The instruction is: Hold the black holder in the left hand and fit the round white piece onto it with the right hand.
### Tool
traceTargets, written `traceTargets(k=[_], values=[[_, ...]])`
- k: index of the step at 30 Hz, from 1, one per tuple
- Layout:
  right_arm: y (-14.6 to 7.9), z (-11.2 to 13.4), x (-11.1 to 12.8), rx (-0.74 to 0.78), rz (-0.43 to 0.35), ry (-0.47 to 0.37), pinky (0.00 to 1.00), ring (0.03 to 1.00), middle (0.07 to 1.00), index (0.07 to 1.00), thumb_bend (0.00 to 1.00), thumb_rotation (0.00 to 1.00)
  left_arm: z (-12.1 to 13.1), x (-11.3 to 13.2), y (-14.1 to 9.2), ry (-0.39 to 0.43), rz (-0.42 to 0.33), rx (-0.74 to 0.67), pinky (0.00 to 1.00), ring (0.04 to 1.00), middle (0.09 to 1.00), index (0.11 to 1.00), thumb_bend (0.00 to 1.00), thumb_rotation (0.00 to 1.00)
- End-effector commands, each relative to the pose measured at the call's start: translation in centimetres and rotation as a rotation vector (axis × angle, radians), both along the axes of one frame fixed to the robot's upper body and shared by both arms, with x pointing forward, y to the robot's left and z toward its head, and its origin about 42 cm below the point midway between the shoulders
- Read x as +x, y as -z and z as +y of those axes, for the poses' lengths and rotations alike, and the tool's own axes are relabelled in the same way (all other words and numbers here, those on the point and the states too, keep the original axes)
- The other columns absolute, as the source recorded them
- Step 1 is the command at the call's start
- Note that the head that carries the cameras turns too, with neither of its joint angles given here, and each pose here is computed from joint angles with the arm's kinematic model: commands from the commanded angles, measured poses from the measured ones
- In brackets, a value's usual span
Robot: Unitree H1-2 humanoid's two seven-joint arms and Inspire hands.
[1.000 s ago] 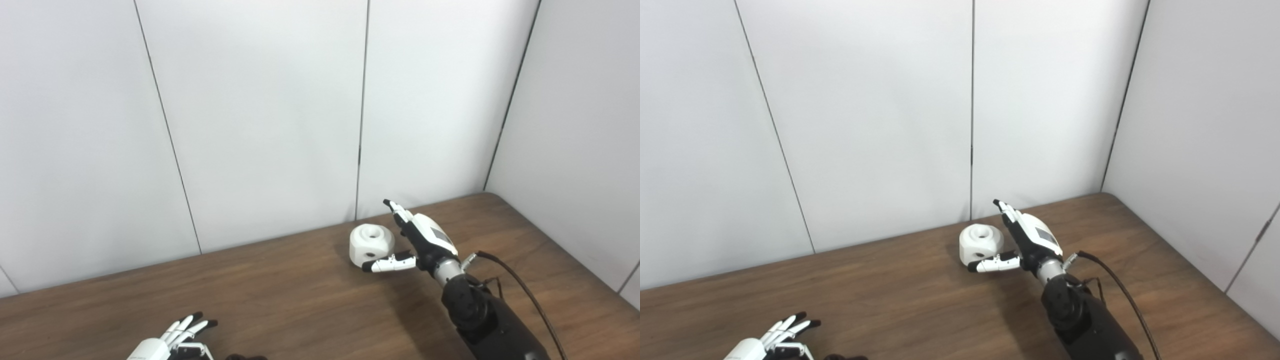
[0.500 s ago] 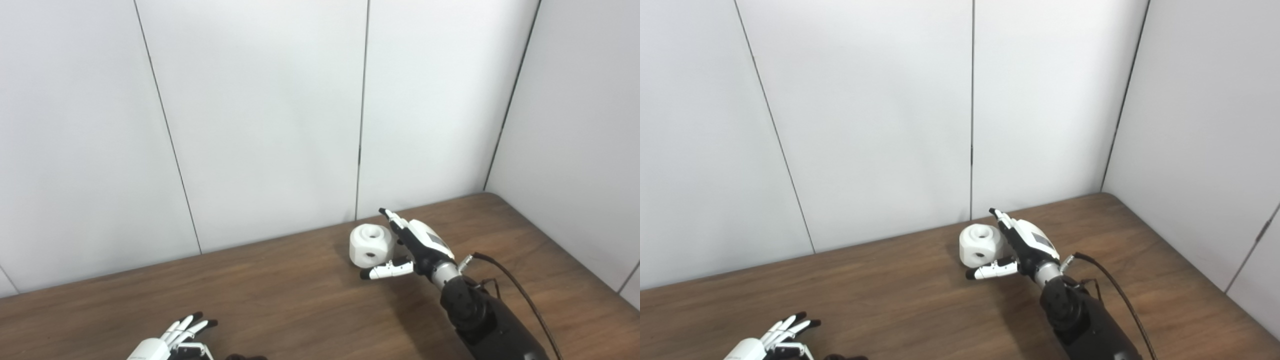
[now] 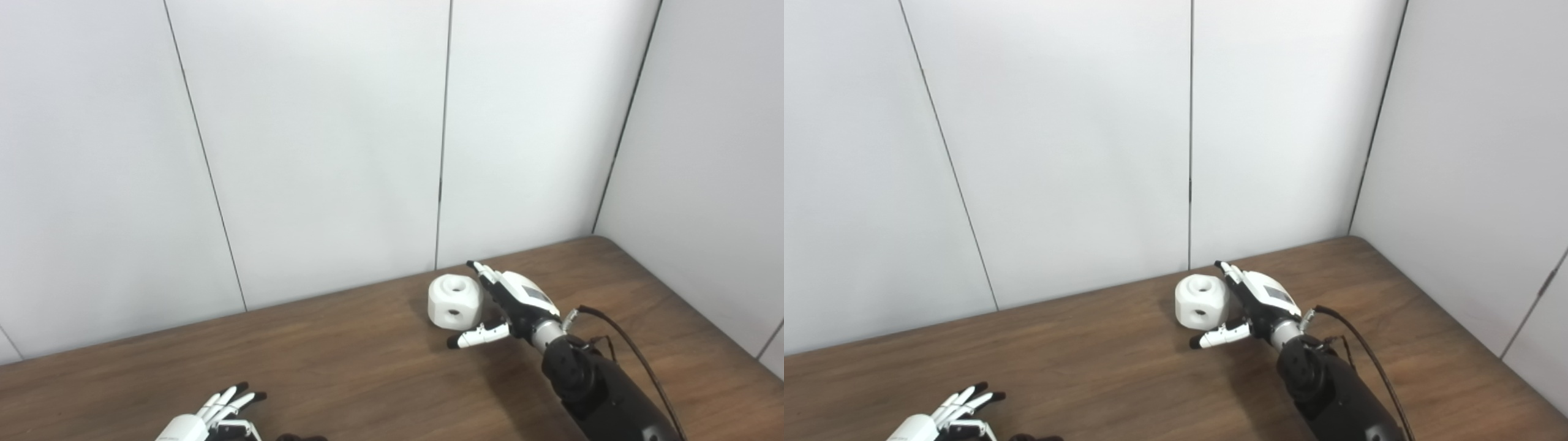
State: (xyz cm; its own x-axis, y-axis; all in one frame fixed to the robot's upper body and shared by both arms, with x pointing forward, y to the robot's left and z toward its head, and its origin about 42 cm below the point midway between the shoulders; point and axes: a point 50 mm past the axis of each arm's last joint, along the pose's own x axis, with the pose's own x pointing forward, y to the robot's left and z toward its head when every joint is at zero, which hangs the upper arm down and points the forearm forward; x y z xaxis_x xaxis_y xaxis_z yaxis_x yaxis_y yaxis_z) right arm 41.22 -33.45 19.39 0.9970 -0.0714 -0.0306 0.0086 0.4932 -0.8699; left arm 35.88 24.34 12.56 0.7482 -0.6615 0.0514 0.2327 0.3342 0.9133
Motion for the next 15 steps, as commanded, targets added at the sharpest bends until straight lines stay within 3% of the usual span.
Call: traceTargets(k=[1, 7, 14, 15], values=[[-3.07, -0.19, 1.27, -0.029, -0.097, 0.000, 1.00, 1.000, 1.000, 0.994, 1.00, 0.55, 0.37, -0.98, 1.88, 0.027, 0.068, 0.113, 1.00, 1.000, 0.923, 0.482, 0.52, 0.05], [-3.12, -0.05, 1.59, -0.026, -0.121, 0.001, 0.98, 1.000, 0.955, 0.931, 1.00, 0.53, 0.29, -0.95, 1.83, 0.024, 0.073, 0.112, 1.00, 1.000, 0.920, 0.482, 0.52, 0.05], [-3.18, 0.24, 2.02, 0.066, -0.246, 0.026, 0.68, 0.855, 0.830, 0.812, 0.99, 0.40, 0.24, -1.00, 1.92, 0.024, 0.069, 0.106, 1.00, 1.000, 0.919, 0.481, 0.52, 0.05], [-3.14, 0.26, 2.10, 0.085, -0.270, 0.030, 0.62, 0.774, 0.797, 0.779, 0.99, 0.32, 0.24, -1.00, 1.92, 0.025, 0.067, 0.106, 1.00, 1.000, 0.917, 0.481, 0.52, 0.05]])
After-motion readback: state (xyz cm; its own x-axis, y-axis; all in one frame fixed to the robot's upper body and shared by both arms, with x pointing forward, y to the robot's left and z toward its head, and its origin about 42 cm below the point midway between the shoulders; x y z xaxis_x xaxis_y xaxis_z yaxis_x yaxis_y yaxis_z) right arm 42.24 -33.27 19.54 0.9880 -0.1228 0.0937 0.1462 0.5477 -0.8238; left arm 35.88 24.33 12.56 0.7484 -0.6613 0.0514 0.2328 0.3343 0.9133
